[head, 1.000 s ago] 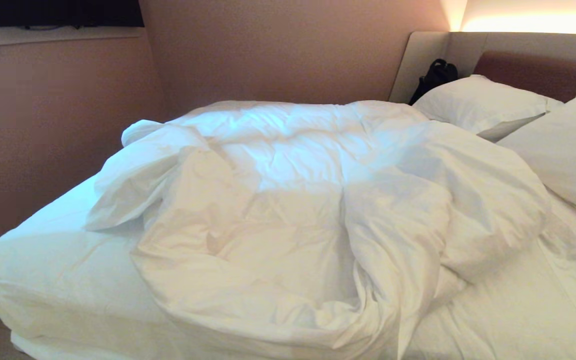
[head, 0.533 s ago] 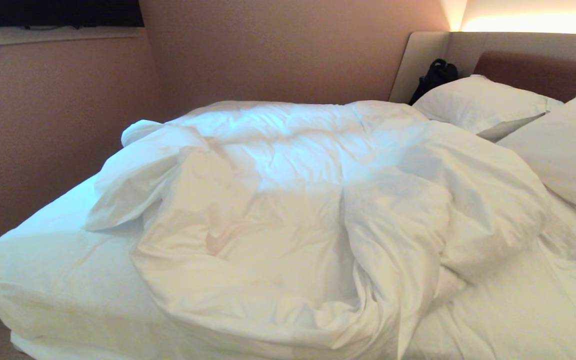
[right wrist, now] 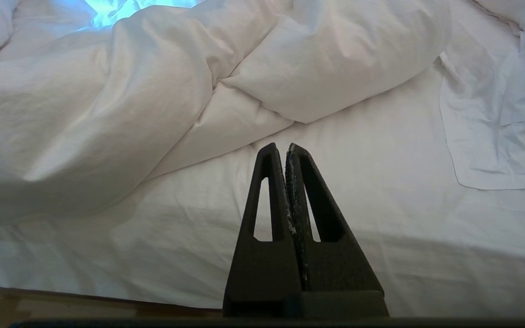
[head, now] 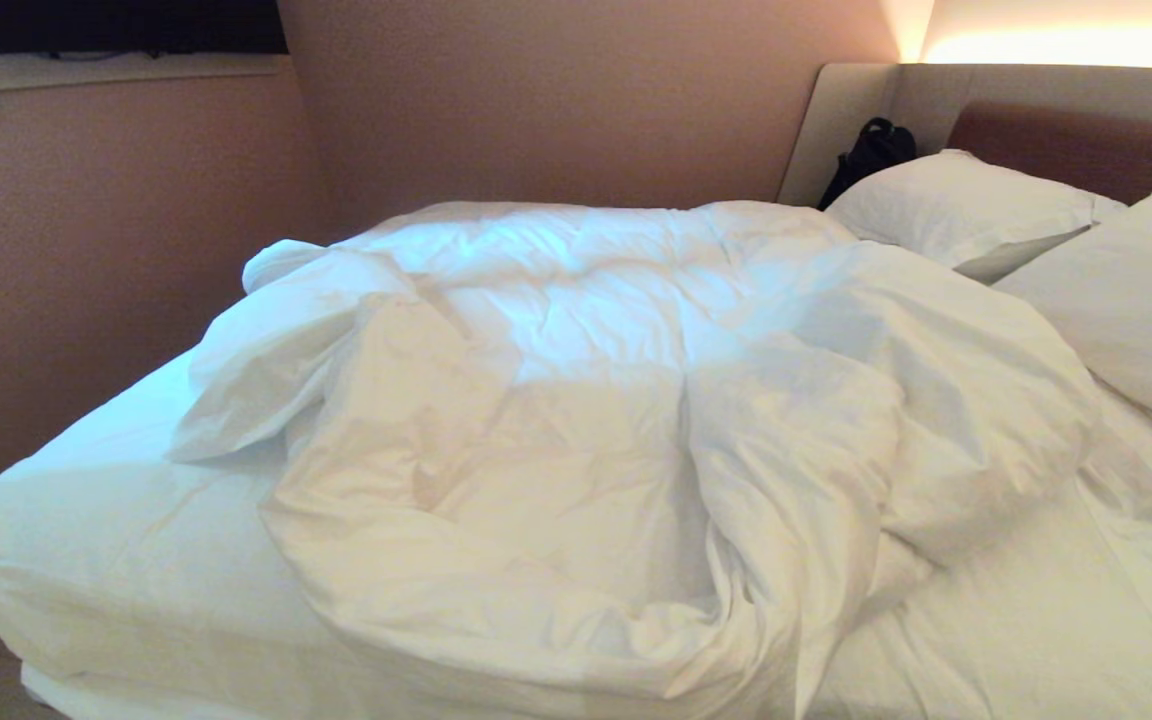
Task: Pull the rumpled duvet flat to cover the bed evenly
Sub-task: Hold the folded corner of the quilt
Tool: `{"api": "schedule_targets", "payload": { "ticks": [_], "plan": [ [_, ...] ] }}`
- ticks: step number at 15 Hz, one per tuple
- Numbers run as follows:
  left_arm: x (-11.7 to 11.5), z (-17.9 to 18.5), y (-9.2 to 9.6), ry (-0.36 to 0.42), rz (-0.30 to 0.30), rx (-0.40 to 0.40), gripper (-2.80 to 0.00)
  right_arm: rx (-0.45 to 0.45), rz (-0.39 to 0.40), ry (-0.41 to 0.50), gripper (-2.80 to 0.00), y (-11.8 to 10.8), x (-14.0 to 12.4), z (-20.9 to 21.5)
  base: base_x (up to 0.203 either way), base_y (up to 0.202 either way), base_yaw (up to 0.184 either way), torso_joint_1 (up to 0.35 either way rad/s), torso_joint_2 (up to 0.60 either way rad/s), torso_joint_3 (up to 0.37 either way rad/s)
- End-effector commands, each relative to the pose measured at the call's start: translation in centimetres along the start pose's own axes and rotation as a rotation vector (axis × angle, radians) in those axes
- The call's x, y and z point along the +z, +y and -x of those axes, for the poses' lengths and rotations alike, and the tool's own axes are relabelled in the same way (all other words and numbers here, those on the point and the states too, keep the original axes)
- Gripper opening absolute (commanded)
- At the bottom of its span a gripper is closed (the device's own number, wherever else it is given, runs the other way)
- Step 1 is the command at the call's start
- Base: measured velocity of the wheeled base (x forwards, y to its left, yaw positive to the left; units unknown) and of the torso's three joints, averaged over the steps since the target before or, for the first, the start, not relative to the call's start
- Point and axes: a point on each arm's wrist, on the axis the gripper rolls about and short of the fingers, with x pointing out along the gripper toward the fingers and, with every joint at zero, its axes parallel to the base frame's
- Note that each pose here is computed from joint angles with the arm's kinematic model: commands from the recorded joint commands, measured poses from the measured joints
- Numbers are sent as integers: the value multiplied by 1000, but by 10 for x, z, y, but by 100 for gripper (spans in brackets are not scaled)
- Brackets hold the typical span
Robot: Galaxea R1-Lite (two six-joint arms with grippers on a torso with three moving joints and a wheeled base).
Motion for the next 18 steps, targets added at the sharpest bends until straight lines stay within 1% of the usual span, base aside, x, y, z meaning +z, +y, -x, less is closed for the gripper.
{"api": "schedule_targets", "payload": {
  "ticks": [1, 3, 8, 18],
  "plan": [
    [0, 0, 0, 0, 0, 0, -280, 1, 0, 0, -280, 0, 0, 0, 0, 0, 0, 0, 0, 0],
    [0, 0, 0, 0, 0, 0, -280, 0, 0, -1, -280, 0, 0, 0, 0, 0, 0, 0, 0, 0],
    [0, 0, 0, 0, 0, 0, -280, 0, 0, -1, -280, 0, 0, 0, -158, 0, 0, 4, 2, 5],
    [0, 0, 0, 0, -3, -1, -280, 0, 0, -1, -280, 0, 0, 0, 0, 0, 0, 0, 0, 0]
  ]
}}
